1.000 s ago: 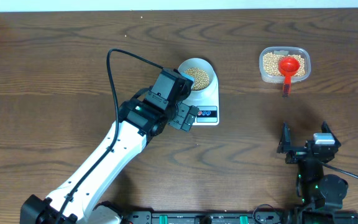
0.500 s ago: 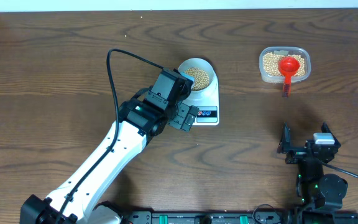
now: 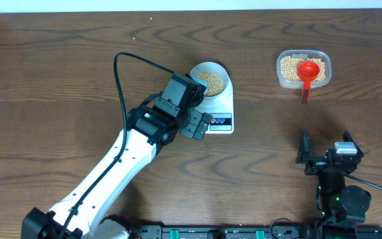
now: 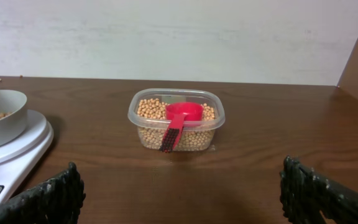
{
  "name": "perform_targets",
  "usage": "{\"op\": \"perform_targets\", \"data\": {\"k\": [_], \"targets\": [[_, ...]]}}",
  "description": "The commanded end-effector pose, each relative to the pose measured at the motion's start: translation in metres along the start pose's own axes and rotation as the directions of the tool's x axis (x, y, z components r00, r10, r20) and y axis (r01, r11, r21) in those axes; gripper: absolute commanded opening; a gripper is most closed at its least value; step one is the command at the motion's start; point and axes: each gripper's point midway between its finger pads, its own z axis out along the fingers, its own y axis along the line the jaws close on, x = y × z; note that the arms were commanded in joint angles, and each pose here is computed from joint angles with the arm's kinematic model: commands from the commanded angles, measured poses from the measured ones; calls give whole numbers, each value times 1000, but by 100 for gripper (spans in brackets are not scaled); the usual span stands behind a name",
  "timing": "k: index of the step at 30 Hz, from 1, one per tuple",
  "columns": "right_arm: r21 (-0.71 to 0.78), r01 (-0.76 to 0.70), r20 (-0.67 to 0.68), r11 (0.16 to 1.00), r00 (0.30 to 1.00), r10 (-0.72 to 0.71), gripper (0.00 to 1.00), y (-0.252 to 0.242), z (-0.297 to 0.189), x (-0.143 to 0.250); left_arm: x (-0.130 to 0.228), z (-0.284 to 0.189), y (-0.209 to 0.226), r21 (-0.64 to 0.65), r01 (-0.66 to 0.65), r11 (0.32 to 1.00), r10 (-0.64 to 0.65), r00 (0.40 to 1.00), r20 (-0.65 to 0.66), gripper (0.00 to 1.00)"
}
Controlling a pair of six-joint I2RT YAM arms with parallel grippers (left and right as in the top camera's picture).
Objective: Scoop item into bowl and weigh 50g on scale
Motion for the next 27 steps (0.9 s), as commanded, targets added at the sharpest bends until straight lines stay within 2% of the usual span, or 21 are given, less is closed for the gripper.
{"op": "perform_targets", "data": {"k": [1, 6, 14, 21, 27], "targets": [[-4, 14, 0, 1000, 1000, -14, 99, 2, 0, 0, -1, -1, 2, -5, 3, 1000, -3, 1000, 2, 98], [-4, 14, 0, 1000, 1000, -14, 99, 2, 0, 0, -3, -6, 10, -17, -3, 1000, 3, 1000, 17, 98], [-4, 14, 0, 1000, 1000, -14, 99, 2, 0, 0, -21, -47, 59, -69, 183, 981, -168, 969, 182, 98], [-4, 14, 0, 1000, 1000, -14, 99, 2, 0, 0, -19, -95, 99, -56, 299, 953, -259, 894, 366, 98], [-4, 14, 0, 1000, 1000, -14, 99, 2, 0, 0, 5, -121, 127, -99, 381, 919, -286, 820, 497, 98]]}}
